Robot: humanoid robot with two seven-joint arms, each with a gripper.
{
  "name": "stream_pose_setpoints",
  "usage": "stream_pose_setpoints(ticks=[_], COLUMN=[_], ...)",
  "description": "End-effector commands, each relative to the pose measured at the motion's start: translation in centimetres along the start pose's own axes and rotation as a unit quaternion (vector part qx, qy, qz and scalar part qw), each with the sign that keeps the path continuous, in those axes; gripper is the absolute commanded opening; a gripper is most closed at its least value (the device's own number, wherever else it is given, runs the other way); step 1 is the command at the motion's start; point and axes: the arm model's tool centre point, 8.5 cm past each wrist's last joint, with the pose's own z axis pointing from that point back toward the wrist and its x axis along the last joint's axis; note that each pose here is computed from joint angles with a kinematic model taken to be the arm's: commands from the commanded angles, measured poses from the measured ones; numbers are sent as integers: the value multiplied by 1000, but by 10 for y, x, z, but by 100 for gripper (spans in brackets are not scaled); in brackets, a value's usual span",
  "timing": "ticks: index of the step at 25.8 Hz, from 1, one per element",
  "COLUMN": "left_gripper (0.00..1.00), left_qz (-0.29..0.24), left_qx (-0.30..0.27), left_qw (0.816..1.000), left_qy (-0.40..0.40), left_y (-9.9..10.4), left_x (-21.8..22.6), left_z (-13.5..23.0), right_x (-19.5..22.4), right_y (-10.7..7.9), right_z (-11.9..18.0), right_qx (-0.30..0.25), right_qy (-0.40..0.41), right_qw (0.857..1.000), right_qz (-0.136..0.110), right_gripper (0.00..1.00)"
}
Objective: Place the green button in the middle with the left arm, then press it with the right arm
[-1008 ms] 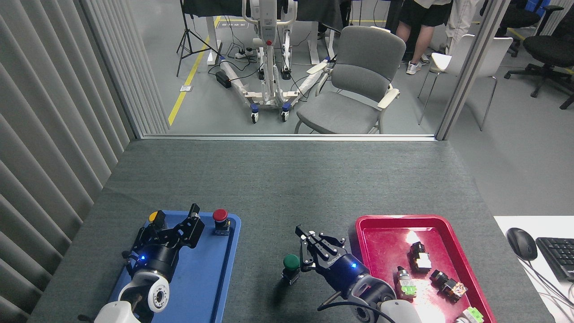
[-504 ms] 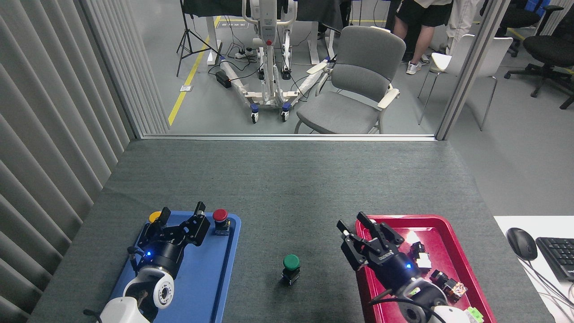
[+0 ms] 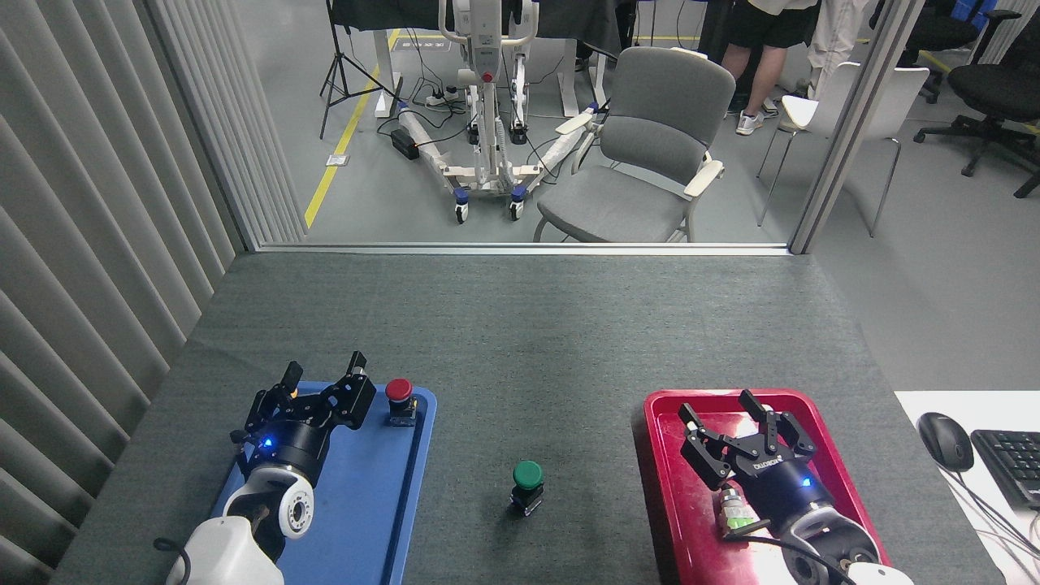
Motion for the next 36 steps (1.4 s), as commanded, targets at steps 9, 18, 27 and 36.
stream_pose_setpoints(ticks=[9, 18, 27, 36], left_gripper=[100, 100, 100, 100], left_qz=[-95, -122, -101, -104], left_qx=[4, 7, 3, 5], left_qw=[995, 992, 995, 995], left_qy=[4, 24, 15, -6], left_y=[7, 5, -6, -13], left_x=[-31, -26, -10, -3], left_z=[5, 18, 26, 31], right_x=[38, 44, 29, 33], right_y=[-7, -8, -5, -19], right_z=[-12, -13, 1, 1], right_qx=[-9, -13, -44, -126], right_qy=[97, 96, 191, 170], right_qw=[993, 993, 978, 973], right_qz=[59, 72, 71, 87], right_gripper=[100, 99, 99, 100])
